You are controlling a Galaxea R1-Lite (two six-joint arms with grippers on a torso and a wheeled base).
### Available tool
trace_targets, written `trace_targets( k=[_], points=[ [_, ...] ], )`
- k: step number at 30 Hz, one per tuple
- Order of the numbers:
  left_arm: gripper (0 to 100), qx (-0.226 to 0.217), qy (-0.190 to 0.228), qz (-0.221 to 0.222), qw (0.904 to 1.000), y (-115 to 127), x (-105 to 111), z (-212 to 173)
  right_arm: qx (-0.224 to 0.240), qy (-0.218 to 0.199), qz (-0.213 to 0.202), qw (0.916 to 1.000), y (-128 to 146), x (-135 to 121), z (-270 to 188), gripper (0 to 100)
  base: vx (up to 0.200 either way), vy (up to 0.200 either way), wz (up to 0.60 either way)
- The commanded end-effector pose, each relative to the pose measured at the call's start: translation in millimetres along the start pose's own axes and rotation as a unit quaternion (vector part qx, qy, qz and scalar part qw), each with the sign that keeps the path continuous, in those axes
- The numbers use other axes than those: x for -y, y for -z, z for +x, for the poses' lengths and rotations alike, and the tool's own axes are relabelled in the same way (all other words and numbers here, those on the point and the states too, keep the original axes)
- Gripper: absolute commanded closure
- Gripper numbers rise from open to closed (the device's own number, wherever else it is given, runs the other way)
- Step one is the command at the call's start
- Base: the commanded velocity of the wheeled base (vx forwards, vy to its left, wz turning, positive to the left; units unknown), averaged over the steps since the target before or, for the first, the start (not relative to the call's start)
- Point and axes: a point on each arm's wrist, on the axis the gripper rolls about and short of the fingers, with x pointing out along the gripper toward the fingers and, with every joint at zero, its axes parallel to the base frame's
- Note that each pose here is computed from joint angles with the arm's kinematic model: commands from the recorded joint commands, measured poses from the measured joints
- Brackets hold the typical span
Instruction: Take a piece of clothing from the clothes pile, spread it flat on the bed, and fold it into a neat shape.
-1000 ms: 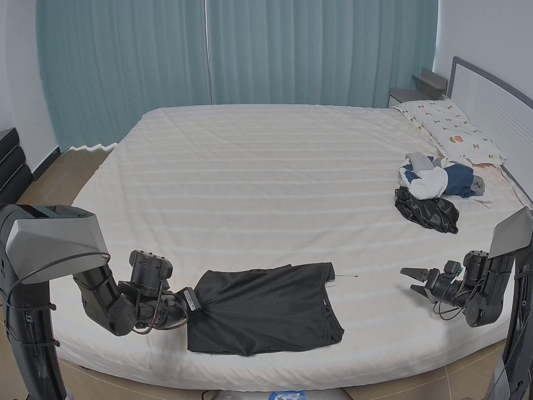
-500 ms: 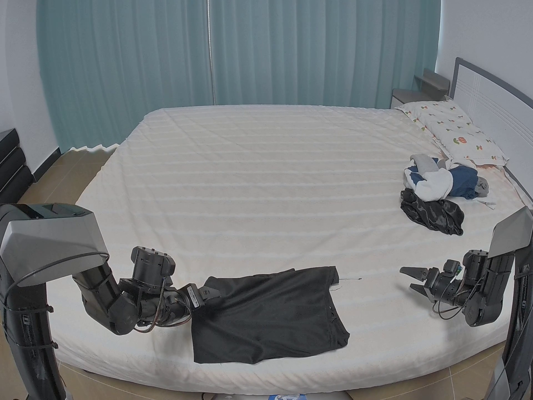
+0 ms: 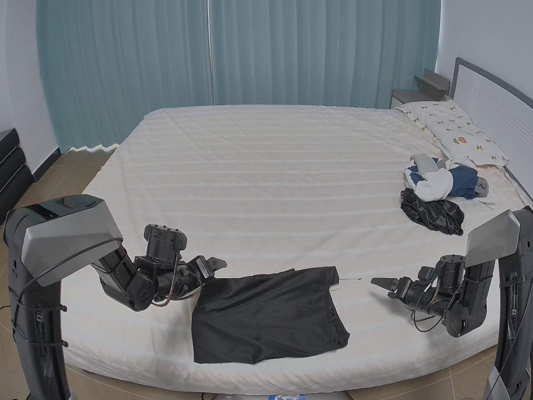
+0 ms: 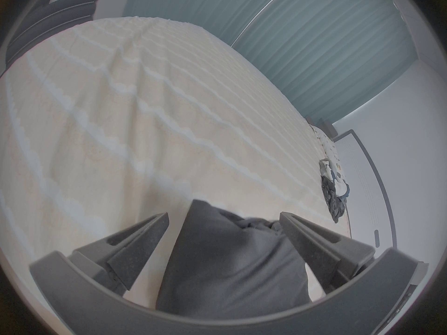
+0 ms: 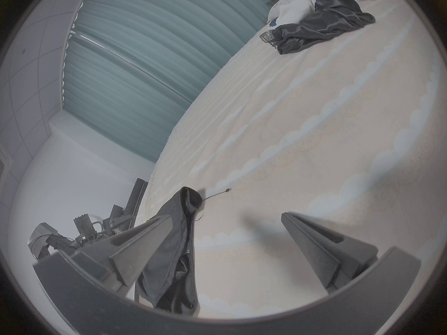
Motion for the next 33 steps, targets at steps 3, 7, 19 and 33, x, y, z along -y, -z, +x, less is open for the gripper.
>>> trace_targets(
  k=[3,7,19,33],
  points=[
    [100,-0.007,-0.008,0.001,0.9999,5.6,-4.1,18.4,-0.008,-0.004,-0.005,0.9999,6.4,-4.0,3.5,0,0.000,0.000,0.00],
    [100,-0.013,-0.008,0.006,0.9999,10.6,-1.4,17.1,-0.009,-0.004,-0.006,0.9999,6.7,-4.1,4.1,0,0.000,0.000,0.00],
    [100,0.035,-0.050,-0.001,0.9981,4.0,-6.9,16.4,-0.007,0.000,-0.009,0.9999,7.1,-3.9,4.4,0,0.000,0.000,0.00],
    [100,0.065,-0.070,-0.076,0.9926,-0.3,-10.6,7.7,0.012,-0.043,-0.068,0.9967,18.3,-52.2,46.1,0,0.000,0.000,0.00]
  ],
)
